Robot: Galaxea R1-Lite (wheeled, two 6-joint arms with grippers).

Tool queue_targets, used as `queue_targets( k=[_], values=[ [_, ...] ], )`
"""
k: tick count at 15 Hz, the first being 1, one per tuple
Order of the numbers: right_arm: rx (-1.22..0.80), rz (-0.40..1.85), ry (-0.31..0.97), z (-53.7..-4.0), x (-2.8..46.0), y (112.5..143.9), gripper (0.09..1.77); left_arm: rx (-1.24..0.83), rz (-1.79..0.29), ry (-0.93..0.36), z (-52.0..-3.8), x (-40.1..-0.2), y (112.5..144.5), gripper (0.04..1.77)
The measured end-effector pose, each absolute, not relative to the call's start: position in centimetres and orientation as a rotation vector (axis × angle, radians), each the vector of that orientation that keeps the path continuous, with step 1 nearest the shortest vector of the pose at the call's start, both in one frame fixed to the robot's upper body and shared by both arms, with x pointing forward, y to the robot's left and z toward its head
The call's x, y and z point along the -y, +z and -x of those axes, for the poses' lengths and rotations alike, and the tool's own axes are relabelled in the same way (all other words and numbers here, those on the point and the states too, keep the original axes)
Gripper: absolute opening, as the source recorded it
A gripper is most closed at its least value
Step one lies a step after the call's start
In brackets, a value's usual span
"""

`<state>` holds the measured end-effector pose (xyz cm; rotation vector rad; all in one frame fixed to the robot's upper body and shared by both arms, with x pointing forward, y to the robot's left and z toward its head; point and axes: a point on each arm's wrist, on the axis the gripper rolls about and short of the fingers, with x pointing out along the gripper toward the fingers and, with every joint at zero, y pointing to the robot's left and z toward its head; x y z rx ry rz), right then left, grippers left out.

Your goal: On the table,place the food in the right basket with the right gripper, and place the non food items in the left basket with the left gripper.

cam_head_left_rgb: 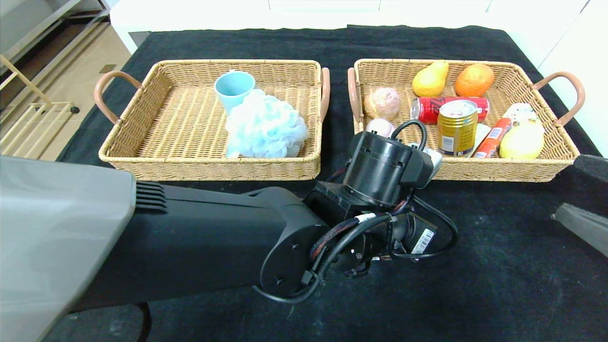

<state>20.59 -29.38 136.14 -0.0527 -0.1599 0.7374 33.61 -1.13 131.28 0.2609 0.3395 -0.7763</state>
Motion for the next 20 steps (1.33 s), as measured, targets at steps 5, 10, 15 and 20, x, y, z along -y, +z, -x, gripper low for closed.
queue_targets(
  k=[5, 10, 15, 20],
  values=[
    [0.152, 0.052, 0.737, -20.7, 29.3, 136.0, 1.71, -0.343, -0.263, -0.773, -33.6, 1.2, 131.2, 0.94],
    [0.149, 0.052, 0.737, -20.8, 29.3, 136.0, 1.71, -0.342, -0.263, -0.773, -33.7, 1.1, 131.2, 1.31],
    [0.160, 0.054, 0.744, -20.4, 29.4, 136.0, 1.71, -0.353, -0.280, -0.775, -33.1, 0.6, 131.2, 1.50],
    [0.174, 0.055, 0.749, -19.7, 29.5, 136.1, 1.71, -0.374, -0.300, -0.780, -32.0, -1.0, 131.1, 1.60]
  ],
)
